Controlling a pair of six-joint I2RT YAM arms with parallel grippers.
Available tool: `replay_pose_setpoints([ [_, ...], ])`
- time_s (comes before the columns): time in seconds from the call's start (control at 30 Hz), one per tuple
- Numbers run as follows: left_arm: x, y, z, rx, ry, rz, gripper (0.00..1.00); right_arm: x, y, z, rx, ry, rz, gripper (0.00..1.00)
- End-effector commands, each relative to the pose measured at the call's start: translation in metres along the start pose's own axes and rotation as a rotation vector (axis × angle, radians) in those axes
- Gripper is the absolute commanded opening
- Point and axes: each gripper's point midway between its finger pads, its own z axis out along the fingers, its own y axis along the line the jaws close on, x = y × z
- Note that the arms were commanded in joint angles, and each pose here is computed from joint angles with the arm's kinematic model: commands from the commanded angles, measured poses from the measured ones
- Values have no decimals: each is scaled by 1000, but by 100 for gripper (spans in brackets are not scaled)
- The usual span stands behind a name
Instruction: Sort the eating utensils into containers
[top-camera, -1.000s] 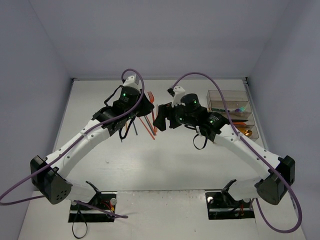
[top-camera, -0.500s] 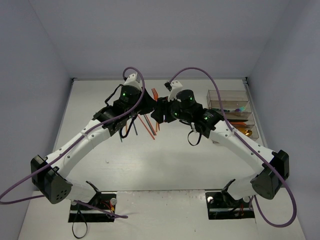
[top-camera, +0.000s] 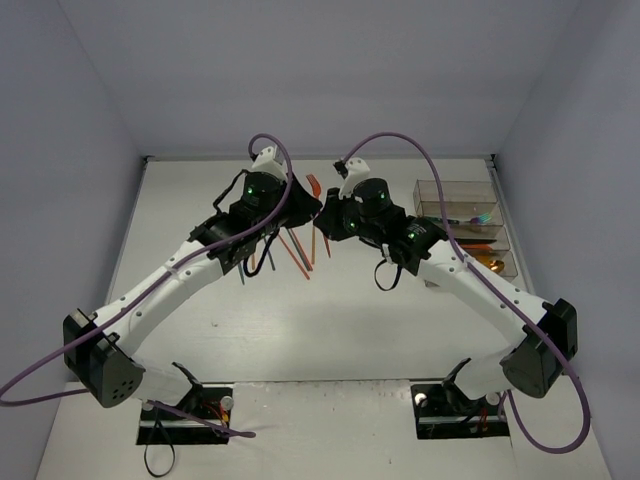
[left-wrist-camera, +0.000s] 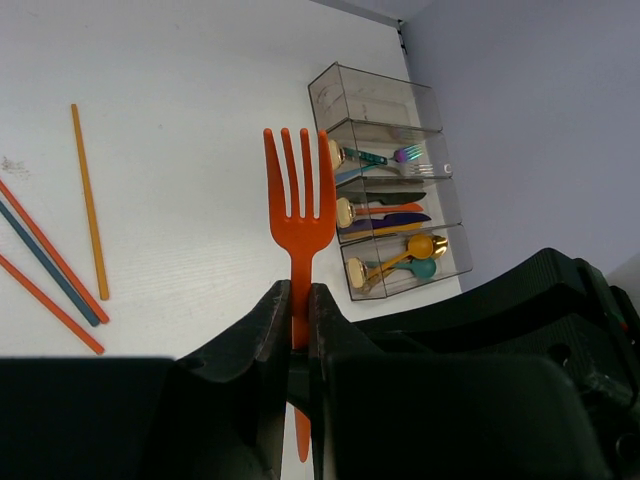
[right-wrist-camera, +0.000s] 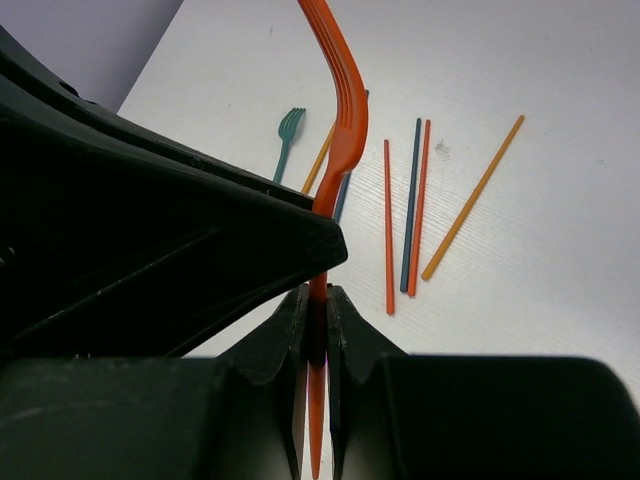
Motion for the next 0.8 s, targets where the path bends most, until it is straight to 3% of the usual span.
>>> replay_pose_setpoints([
  [0.0, -5, -13, -9, 50, -28, 22, 2, -35, 10, -8, -24, -138, 11, 0],
  [0.07, -9, -8, -13, 29, -50, 38, 15, -32, 5, -6, -8, -131, 24, 0],
  [0.17, -10, 1, -19, -6, -61, 69, 43, -28, -2, -4, 11, -125, 42, 0],
  [0.43, -25, 33, -46, -144, -128, 187, 79, -26, -36, 3, 103, -125, 131, 0],
  [0.57, -33, 62, -68, -249, -172, 258, 92, -31, -87, 0, 218, -157, 238, 0],
  [0.77, -44, 119, -107, -427, -212, 357, 97, -33, -181, -24, 449, -260, 495, 0],
])
